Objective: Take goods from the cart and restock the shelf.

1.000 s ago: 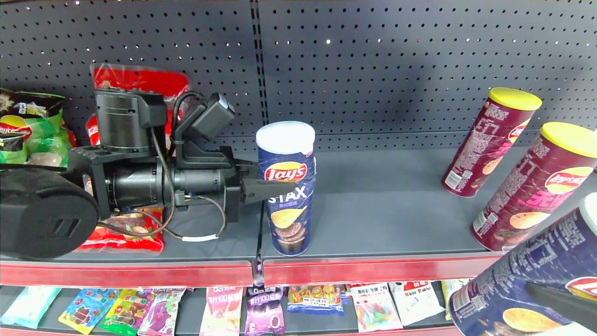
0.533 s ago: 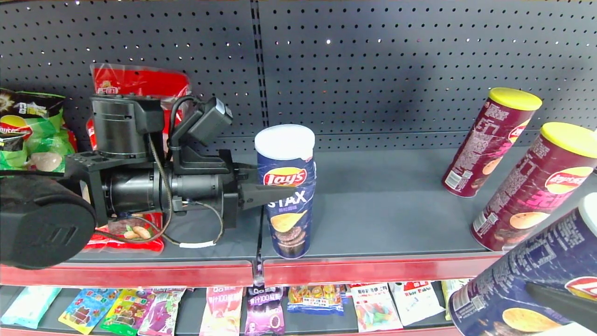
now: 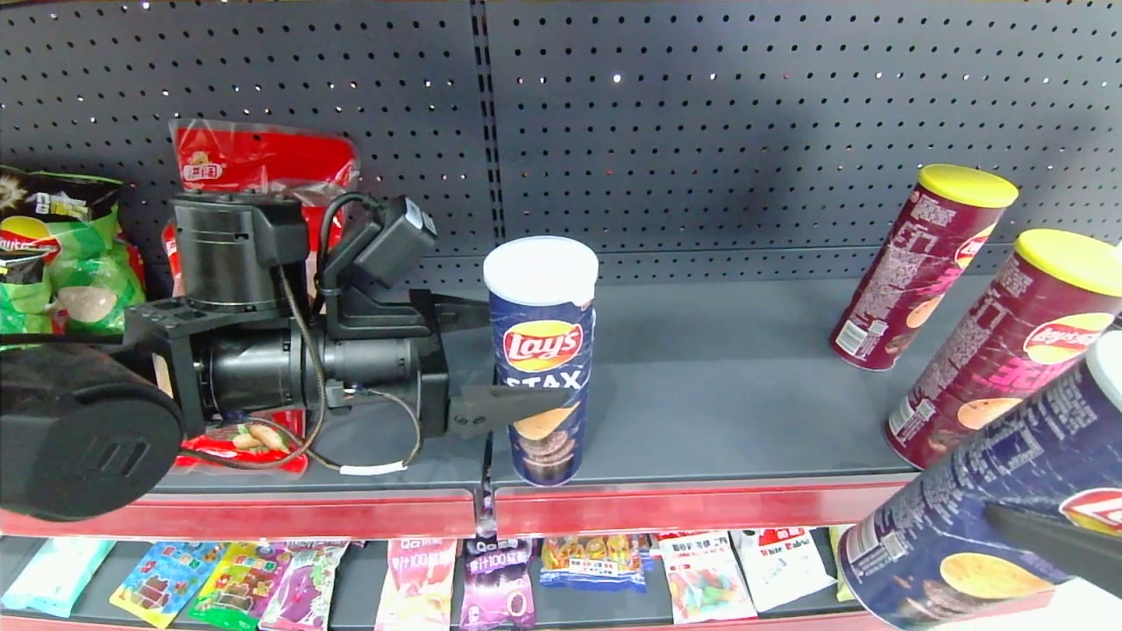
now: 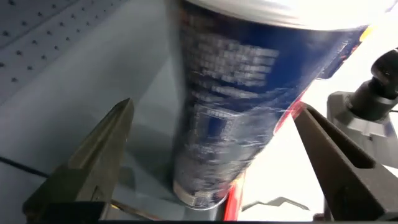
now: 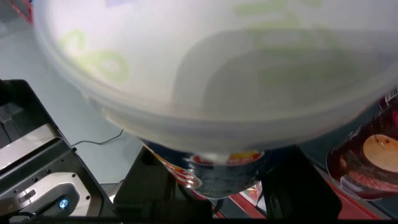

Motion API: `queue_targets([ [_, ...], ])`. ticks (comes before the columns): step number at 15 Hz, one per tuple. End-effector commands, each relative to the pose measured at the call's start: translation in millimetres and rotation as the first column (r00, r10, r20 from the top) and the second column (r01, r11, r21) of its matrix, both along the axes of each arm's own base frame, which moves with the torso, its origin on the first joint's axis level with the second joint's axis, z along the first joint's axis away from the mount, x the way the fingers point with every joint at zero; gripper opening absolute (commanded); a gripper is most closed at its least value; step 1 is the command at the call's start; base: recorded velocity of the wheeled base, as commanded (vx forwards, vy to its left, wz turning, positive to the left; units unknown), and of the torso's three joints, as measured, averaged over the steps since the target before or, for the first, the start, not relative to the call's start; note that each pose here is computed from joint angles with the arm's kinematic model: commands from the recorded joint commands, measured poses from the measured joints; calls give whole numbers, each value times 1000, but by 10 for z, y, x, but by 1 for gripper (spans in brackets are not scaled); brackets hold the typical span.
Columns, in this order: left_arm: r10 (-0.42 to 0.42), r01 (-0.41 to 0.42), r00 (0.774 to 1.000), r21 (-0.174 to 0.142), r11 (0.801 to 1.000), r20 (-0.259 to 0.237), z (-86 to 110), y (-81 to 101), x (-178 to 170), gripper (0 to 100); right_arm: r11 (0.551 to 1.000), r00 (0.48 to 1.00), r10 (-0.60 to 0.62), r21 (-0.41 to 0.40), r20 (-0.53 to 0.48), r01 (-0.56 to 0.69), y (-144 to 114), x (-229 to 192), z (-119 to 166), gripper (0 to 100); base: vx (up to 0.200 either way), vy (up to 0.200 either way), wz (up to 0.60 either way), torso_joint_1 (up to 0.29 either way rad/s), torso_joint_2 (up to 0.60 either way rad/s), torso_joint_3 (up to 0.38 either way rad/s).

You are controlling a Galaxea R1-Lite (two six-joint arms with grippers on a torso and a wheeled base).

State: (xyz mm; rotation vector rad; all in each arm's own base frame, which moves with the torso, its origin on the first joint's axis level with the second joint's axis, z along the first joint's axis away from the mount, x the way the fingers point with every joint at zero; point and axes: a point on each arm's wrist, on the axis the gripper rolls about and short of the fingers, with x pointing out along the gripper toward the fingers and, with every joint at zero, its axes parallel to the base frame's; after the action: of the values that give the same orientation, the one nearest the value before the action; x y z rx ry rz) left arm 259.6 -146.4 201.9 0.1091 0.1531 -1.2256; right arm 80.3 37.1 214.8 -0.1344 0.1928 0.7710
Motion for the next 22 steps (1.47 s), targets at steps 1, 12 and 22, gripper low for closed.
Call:
queue_targets([
  [1,27,-27,1000,-8,1000,15,23,85,-47,100,1000,999,6,-12,-33,-6,70,194,66,0,0,0,0,0,0,0],
  [12,148,-151,984,-25,988,-96,-79,491,-808,100,993,993,107,-47,-57,-110,666,1000,438,0,0,0,0,0,0,0],
  [22,312,-315,943,-11,949,-113,-106,593,-963,100,993,995,104,-50,-12,-104,1147,1564,654,0,0,0,0,0,0,0],
])
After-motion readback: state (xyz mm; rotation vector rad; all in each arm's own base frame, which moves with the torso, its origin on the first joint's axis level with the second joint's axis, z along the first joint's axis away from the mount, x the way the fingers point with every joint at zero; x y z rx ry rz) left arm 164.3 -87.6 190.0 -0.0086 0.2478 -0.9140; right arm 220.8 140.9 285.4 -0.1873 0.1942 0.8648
